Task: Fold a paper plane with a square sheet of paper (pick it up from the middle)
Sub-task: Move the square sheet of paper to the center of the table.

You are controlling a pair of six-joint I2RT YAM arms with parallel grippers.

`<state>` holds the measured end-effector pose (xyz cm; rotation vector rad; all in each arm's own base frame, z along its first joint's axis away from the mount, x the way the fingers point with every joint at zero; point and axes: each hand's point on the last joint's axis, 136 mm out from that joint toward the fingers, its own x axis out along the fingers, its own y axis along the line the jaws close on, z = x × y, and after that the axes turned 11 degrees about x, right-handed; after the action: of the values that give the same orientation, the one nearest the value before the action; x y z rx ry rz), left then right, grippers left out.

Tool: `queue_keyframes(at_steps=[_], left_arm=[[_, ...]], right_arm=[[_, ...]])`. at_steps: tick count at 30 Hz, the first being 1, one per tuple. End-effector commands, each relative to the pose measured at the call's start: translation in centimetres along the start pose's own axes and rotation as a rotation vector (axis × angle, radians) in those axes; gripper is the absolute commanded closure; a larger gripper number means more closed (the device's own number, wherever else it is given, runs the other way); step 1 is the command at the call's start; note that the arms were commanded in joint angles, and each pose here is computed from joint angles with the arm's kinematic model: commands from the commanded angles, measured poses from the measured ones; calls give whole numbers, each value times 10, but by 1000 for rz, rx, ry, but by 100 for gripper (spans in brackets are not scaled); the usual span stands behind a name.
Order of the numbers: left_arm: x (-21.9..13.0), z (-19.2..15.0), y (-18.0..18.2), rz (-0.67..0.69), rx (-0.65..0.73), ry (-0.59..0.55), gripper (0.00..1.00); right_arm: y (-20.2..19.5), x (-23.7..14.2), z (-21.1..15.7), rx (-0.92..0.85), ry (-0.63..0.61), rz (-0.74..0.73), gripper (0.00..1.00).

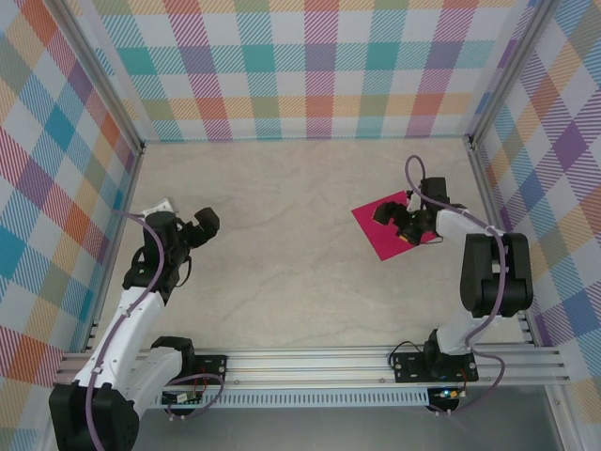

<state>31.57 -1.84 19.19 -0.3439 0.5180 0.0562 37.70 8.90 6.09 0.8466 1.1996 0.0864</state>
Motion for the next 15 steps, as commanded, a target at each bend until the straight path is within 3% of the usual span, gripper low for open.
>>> queue_keyframes(at_steps=[1,15], left_arm=[[-3,-5,-4,-48,27,10,0],[-1,-28,-15,-126,-16,103,0]], right_arm=[[2,8,4,35,30,6,11],[-36,37,-19,190,118,-117,19]])
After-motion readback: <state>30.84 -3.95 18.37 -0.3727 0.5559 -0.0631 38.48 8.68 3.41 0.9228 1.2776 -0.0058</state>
